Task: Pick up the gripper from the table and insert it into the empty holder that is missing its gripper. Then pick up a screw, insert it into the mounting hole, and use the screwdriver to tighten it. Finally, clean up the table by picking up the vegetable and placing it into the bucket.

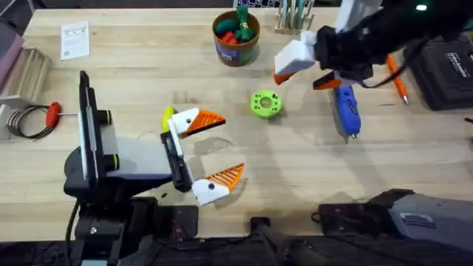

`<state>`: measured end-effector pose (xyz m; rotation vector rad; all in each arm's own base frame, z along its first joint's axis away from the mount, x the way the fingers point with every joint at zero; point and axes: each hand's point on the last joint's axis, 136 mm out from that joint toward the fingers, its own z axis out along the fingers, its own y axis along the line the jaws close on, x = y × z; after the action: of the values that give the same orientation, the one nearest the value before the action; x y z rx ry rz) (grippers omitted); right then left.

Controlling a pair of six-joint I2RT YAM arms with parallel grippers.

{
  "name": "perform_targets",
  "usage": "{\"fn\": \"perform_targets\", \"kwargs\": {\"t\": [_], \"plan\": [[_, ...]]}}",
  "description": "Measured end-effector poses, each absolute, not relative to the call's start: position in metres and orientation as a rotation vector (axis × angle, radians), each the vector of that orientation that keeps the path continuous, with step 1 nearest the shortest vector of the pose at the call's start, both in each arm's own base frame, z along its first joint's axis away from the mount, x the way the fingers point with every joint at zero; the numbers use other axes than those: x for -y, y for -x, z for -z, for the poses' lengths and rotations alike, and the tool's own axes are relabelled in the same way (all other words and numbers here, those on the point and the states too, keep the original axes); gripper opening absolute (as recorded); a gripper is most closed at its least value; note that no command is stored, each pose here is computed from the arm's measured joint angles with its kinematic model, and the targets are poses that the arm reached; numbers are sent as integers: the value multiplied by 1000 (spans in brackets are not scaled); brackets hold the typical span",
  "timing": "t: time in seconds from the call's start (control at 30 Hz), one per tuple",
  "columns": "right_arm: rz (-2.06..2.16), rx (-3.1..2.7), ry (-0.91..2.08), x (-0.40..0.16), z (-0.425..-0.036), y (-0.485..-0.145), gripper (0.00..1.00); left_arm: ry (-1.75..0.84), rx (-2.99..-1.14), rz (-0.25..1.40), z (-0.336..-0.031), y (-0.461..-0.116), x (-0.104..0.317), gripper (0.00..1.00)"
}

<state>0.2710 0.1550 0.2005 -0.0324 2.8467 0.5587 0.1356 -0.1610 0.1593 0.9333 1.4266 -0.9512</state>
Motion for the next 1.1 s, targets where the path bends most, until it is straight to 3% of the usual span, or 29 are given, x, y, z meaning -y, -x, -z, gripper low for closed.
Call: {"fn": "perform_targets", "kwargs": {"t": [0.27,0.63,1.1], "plan": [[-240,-2949,-225,-163,-157,-297,928,-933,-1427,951,-159,-136,161,986],[-128,-2971,-643,-171,-111,-307,925,-933,-1427,951,-159,-136,161,985],[-74,-2909,-807,-181,-78,-326,767,-933,-1427,951,-159,-136,161,985]]}}
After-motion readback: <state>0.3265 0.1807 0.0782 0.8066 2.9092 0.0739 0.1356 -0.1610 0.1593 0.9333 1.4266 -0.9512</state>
